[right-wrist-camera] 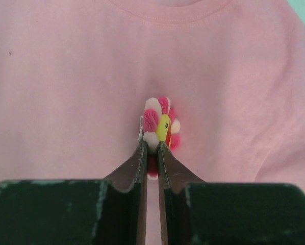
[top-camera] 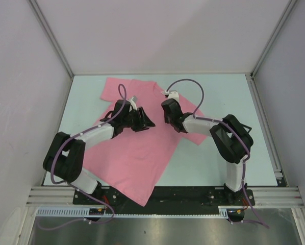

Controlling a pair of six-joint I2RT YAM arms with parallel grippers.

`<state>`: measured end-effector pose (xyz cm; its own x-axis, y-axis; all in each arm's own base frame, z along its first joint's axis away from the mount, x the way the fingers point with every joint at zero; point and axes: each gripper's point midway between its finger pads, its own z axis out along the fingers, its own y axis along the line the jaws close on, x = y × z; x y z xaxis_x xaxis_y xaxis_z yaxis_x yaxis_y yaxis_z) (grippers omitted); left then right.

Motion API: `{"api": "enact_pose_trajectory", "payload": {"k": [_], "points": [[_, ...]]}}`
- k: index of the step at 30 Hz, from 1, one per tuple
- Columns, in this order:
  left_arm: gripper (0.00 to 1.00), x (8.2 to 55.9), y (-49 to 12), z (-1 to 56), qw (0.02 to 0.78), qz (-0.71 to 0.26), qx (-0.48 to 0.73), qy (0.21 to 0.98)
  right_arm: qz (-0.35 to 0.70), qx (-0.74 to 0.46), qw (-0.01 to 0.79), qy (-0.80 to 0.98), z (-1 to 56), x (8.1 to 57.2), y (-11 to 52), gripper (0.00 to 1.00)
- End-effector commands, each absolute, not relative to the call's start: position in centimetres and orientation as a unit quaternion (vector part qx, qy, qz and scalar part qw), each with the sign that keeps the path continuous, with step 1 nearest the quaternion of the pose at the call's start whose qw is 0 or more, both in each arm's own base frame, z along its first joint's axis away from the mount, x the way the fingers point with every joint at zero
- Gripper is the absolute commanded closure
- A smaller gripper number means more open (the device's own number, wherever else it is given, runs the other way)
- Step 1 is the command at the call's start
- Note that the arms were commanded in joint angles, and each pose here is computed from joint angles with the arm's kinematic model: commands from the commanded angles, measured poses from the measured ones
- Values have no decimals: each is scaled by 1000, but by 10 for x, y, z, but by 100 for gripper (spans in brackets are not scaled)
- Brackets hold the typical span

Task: Remove the brooch from the garment

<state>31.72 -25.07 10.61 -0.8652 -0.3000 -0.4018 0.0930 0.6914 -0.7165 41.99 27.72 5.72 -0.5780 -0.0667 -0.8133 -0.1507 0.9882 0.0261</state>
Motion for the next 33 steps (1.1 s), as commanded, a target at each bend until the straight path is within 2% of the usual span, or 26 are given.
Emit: {"api": "enact_pose_trajectory", "payload": {"k": [1, 4, 12, 16, 20, 23, 25, 33], "points": [[50, 331, -275, 123, 260, -425, -47, 866, 73, -36, 435, 897, 51, 409, 262, 89], [51, 334, -284, 120, 253, -427, -40, 867, 87, -32, 428, 899, 47, 405, 255, 87], [50, 346, -294, 122, 252, -425, -36, 869, 148, -40, 422, 894, 48, 401, 263, 89], [50, 351, -297, 121, 248, -424, -35, 870, 163, -33, 415, 894, 47, 402, 263, 96], [56, 359, -302, 123, 244, -421, -31, 873, 174, -25, 417, 892, 49, 402, 260, 98], [65, 370, -311, 126, 239, -429, -23, 871, 180, -22, 416, 891, 49, 402, 257, 100], [67, 373, -315, 129, 229, -432, -21, 872, 181, -21, 411, 893, 45, 399, 255, 100], [64, 387, -328, 115, 202, -439, -24, 875, 200, 19, 393, 897, 39, 392, 242, 100]]}}
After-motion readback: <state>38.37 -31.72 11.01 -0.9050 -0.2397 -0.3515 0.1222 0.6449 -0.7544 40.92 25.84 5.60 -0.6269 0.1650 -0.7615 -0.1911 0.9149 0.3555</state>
